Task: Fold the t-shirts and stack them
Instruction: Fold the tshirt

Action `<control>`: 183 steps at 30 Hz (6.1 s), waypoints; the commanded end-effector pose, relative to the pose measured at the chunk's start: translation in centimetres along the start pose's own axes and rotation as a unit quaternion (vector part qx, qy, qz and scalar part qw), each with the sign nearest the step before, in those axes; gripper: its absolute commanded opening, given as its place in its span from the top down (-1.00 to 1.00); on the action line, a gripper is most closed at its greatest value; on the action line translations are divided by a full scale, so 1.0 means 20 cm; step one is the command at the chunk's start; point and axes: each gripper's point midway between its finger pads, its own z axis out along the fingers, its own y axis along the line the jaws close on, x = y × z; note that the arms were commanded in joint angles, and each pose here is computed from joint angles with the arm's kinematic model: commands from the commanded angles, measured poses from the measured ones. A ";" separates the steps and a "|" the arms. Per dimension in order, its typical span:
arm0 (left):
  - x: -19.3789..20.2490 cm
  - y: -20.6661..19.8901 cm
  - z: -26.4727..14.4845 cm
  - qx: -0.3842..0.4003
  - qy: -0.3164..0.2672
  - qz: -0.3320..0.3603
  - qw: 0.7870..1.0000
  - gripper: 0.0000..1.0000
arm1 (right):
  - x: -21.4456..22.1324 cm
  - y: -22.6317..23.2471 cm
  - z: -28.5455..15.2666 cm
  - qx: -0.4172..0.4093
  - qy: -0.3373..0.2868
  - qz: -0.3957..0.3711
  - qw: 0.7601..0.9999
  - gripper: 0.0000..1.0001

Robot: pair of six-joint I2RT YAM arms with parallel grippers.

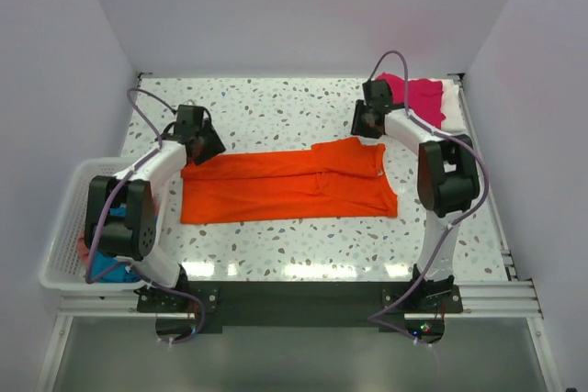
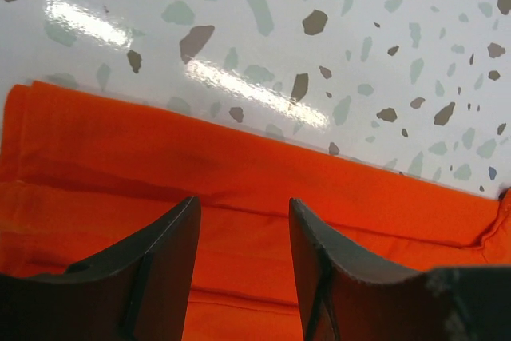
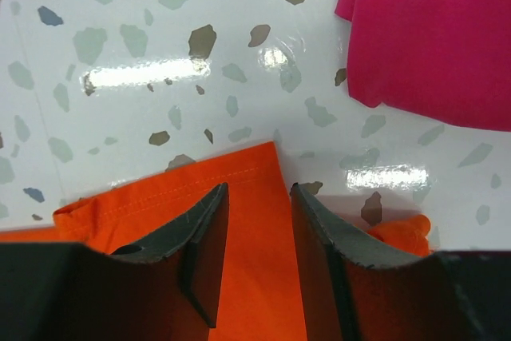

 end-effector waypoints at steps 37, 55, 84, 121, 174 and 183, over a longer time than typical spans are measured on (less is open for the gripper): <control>0.02 0.01 -0.12 0.003 -0.010 -0.039 0.999 -0.02 | 0.19 0.12 -0.56 -0.134 -0.064 0.047 0.988 0.99; 0.02 0.24 -0.05 -0.073 0.005 -0.091 0.993 0.10 | 0.72 0.01 -0.80 -0.178 -0.030 0.052 0.982 0.99; 0.00 0.27 -0.15 -0.052 -0.022 -0.069 0.996 0.28 | 0.76 -0.07 -0.78 -0.147 -0.047 0.042 0.987 0.18; 0.07 0.07 -0.24 0.040 -0.009 0.027 0.999 0.21 | 0.56 0.48 -0.45 -0.090 -0.069 -0.121 0.986 0.15; 0.14 0.08 -0.23 0.046 0.010 0.027 0.999 0.21 | 0.78 0.60 -0.62 -0.109 -0.063 -0.141 0.982 0.32; 0.14 0.09 -0.23 0.045 0.009 0.028 0.999 0.21 | 0.61 0.54 -0.51 -0.082 -0.061 -0.127 0.987 0.23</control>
